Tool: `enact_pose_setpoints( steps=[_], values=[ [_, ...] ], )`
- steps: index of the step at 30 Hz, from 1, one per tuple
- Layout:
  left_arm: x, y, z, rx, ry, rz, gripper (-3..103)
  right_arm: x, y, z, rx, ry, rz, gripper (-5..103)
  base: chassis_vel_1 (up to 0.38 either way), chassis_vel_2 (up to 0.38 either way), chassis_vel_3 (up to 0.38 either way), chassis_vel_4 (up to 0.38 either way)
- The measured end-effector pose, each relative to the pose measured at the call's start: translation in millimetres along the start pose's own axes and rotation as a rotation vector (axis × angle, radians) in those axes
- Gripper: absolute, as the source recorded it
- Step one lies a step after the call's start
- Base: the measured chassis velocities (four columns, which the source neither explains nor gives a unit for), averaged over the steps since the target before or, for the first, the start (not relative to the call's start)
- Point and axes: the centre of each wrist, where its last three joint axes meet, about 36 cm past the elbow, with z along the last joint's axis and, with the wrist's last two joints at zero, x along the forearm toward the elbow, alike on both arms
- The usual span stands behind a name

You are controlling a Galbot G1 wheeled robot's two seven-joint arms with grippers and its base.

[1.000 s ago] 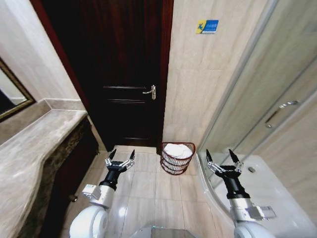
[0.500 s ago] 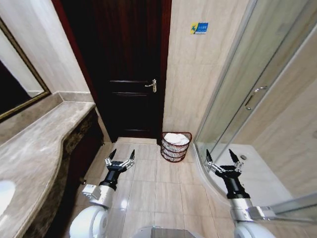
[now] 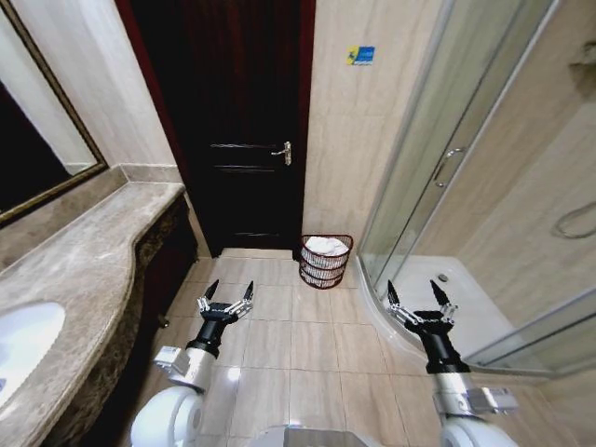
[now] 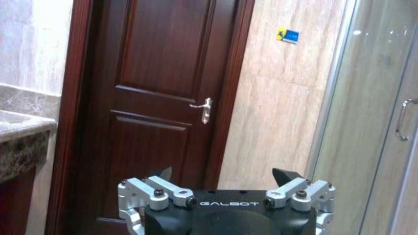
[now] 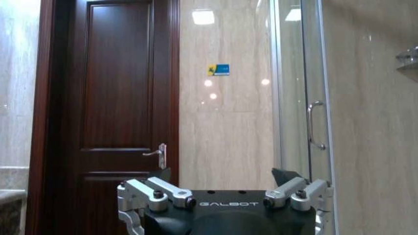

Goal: Discard the used towel into the hamper.

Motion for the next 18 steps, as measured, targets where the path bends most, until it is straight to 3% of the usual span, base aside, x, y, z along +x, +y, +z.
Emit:
enact_pose_setpoints(
  steps=[18],
  values=[
    [0.1, 0.0, 0.0, 0.000, 0.000, 0.000, 100, 0.1, 0.0, 0.0, 0.000, 0.000, 0.000, 100, -0.013, 0.008, 0.016, -0.007]
  ],
)
